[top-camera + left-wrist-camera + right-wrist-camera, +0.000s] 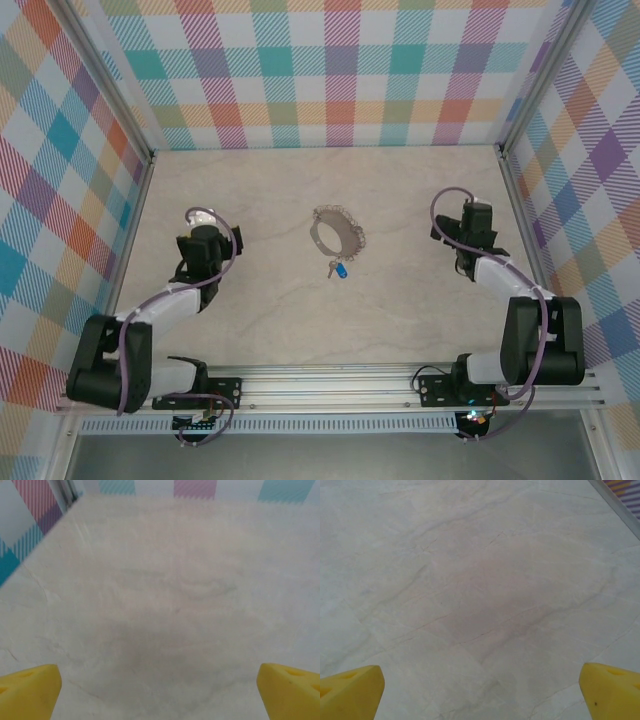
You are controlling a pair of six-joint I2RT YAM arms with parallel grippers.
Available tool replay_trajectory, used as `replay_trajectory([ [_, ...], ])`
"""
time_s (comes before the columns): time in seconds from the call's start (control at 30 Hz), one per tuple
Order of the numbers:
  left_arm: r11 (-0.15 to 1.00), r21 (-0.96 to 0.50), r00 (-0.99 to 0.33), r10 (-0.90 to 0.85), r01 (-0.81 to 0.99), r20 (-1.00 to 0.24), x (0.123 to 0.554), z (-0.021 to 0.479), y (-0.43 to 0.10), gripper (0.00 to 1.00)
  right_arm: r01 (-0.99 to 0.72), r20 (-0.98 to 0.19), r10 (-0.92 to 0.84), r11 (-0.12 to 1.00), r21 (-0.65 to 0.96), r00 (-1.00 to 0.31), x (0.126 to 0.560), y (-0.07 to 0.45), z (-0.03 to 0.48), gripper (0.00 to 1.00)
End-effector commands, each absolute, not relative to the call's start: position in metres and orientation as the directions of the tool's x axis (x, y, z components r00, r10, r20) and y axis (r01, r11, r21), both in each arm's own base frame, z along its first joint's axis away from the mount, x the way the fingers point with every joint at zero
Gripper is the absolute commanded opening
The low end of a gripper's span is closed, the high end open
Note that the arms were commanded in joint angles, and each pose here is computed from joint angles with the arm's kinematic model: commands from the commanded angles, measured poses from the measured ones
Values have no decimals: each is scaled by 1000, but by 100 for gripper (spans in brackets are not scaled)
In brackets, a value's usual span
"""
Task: Put the keys on the keyring
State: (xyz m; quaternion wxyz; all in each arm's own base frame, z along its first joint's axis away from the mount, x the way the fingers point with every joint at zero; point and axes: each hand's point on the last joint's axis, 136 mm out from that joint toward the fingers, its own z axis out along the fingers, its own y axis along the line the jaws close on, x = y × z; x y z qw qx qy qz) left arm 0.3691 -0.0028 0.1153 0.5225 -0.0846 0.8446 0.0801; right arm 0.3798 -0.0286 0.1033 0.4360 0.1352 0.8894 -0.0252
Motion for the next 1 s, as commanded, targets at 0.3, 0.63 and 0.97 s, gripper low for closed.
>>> replay_trajectory([
  [0.3, 991, -15, -367, -64, -135, -928, 391, 97, -4, 100, -42, -921, 72, 995, 95, -383, 397, 12, 97, 100],
  [0.63, 998, -48, -412, -64, -47, -909, 400, 78, -13, 100, -109, -919, 59, 988, 110, -390, 398, 22, 89, 100],
  [0.97, 998, -48, -414, -63, -48, -908, 399, 77, -13, 100, -107, -925, 50, 990, 97, -376, 397, 22, 92, 100],
])
